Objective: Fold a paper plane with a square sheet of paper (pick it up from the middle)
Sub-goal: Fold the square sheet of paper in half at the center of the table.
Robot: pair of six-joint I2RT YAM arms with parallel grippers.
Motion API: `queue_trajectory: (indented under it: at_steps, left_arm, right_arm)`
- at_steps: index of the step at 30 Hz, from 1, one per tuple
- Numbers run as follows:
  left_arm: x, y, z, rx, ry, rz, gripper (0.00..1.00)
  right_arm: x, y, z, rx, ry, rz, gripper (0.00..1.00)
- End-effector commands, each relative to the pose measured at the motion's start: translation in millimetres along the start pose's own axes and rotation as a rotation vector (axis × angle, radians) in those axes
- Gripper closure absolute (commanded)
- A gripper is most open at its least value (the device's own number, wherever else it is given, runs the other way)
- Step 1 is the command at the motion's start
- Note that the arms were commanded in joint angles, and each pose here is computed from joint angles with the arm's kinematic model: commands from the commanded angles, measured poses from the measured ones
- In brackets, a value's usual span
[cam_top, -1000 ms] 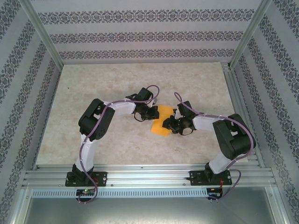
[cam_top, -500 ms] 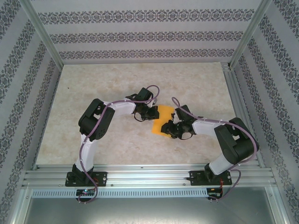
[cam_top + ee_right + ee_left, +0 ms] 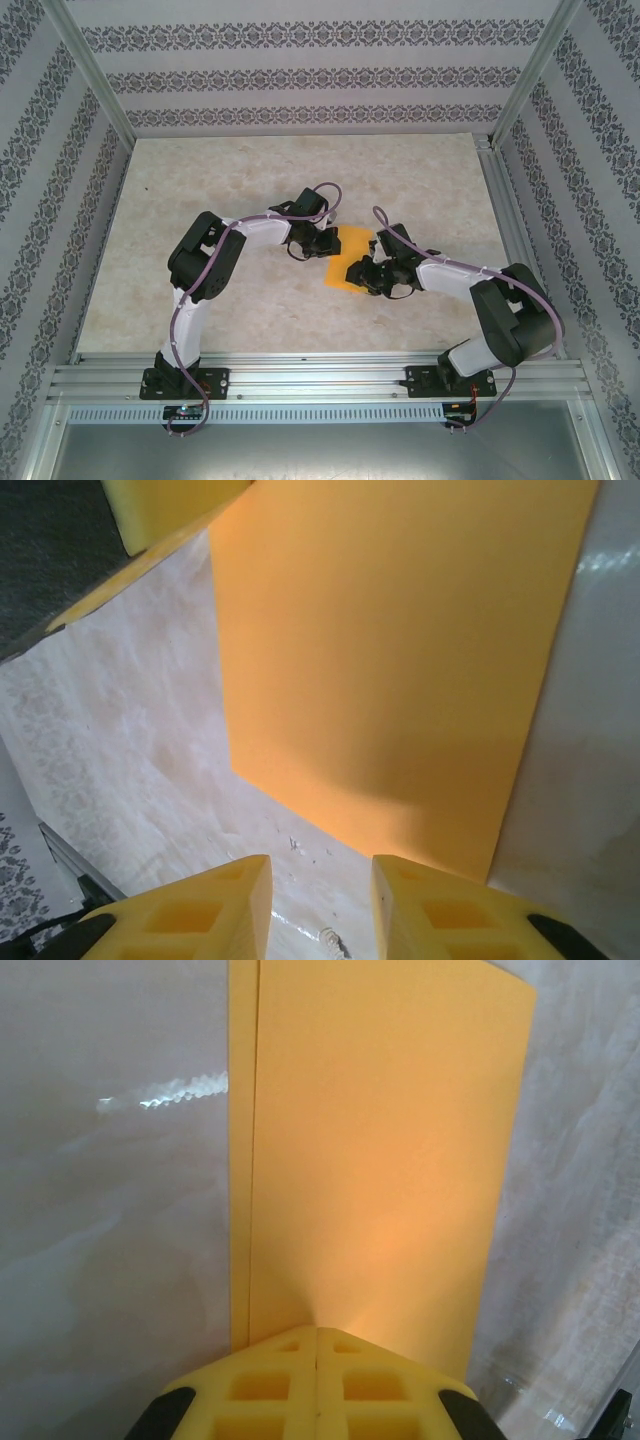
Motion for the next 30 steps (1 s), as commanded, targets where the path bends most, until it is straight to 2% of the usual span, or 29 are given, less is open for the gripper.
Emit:
queue_trajectory:
  at_steps: [1, 5, 8, 12, 15, 17, 22, 27, 30]
  left_arm:
    - [22.5, -26.1, 16.2, 0.088, 0.11, -0.035, 1.0]
    - [22.4, -26.2, 15.5, 0.089, 0.11, -0.034, 1.0]
    - [22.6, -26.6, 15.2, 0.092, 0.112, -0.032, 1.0]
    - [22.9, -26.8, 14.6, 0.088, 0.115, -0.034, 1.0]
    - [22.1, -26.2, 14.8, 0.086, 0.11, -0.036, 1.0]
    - [21.2, -25.4, 14.9, 0.089, 0.109, -0.035, 1.0]
    - [17.3, -23.6, 12.9, 0.087, 0.102, -0.029, 1.0]
    - [18.1, -23.2, 14.1, 0.088, 0.106, -0.031, 1.0]
    - [19.2, -23.4, 15.4, 0.091, 0.107, -0.033, 1.0]
  right_arm:
    - [-4.5, 2.6, 8.8, -0.004, -0.012, -0.004, 0.68]
    - [-24.7, -10.8, 22.0, 0.065, -0.045, 0.038, 0.68]
    - [-19.5, -7.1, 13.2, 0.052, -0.047, 0.022, 0.68]
    - [5.4, 22.6, -16.7, -0.062, -0.006, -0.022, 0.7]
    - [11.7, 52.9, -37.9, -0.21, -0.011, -0.024, 0.71]
    - [10.1, 68.5, -39.6, -0.245, -0.001, -0.017, 0.71]
    - [2.3, 84.0, -16.9, -0.189, 0.039, 0.022, 0.71]
    - [-16.0, 72.5, 3.8, -0.125, 0.039, 0.058, 0.72]
    - [-35.0, 64.0, 12.4, -0.095, -0.033, 0.074, 0.71]
Point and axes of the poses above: each hand's point on the last joint's axis, 136 mm out from that joint toward the fingers, its own z axis out along the fingers, its own x axis along the line the jaws close on, y = z × x, the point moved 7 cm from there along -z, back along the fingers, and after that the axes turned 4 degrees about -z, right-handed, at the moved point
